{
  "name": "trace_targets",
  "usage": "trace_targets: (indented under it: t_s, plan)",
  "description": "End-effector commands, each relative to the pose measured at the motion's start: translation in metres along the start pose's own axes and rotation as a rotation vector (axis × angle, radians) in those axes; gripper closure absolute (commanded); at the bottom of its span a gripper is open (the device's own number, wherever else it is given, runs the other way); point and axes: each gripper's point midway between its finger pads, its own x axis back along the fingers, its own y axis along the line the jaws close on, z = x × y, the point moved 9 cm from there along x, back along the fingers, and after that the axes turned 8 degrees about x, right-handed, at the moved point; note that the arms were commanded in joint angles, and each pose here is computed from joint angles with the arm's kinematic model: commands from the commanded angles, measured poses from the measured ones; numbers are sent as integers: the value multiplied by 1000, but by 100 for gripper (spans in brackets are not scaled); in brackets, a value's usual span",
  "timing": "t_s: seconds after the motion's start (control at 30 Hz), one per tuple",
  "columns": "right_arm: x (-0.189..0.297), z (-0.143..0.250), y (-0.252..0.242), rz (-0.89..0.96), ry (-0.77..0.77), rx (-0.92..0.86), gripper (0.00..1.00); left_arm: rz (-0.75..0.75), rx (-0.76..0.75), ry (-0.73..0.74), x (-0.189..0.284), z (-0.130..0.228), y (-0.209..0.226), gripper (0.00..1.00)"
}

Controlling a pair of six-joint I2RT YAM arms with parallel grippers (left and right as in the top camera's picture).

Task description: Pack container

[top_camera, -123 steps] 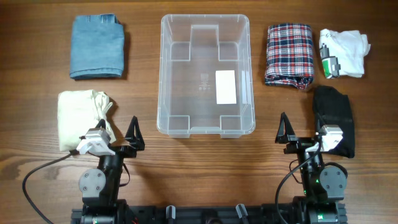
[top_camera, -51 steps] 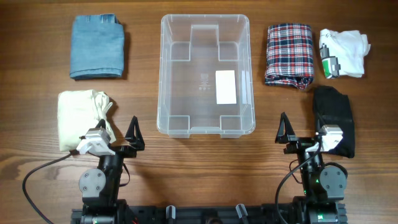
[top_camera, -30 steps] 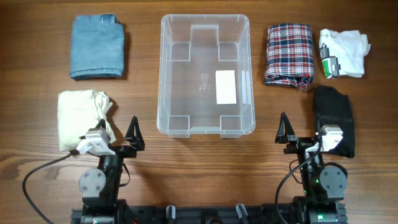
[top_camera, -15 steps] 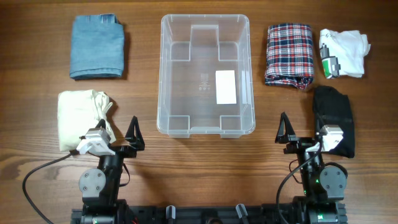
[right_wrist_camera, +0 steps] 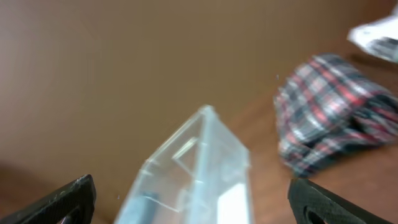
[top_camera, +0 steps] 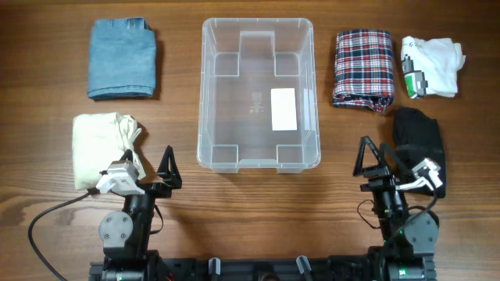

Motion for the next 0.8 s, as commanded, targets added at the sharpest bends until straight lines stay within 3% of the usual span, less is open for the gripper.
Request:
trace_targets:
  t_s: [0.0,0.1,0.3,0.53,0.77]
  plan:
    - [3,-14,24,-140,-14,67,0,-21,-4,3,0,2,3,0]
    - [7,-37,43,-163,-73,165,0,-21,-4,3,0,2,3,0]
    - [-3,-73,55,61,-32,196,0,-21,-4,3,0,2,3,0]
    - [-68,-102,66,277,247,233,0,-21,-4,3,0,2,3,0]
    - [-128,-148,95,363,510,381,0,-21,-4,3,0,2,3,0]
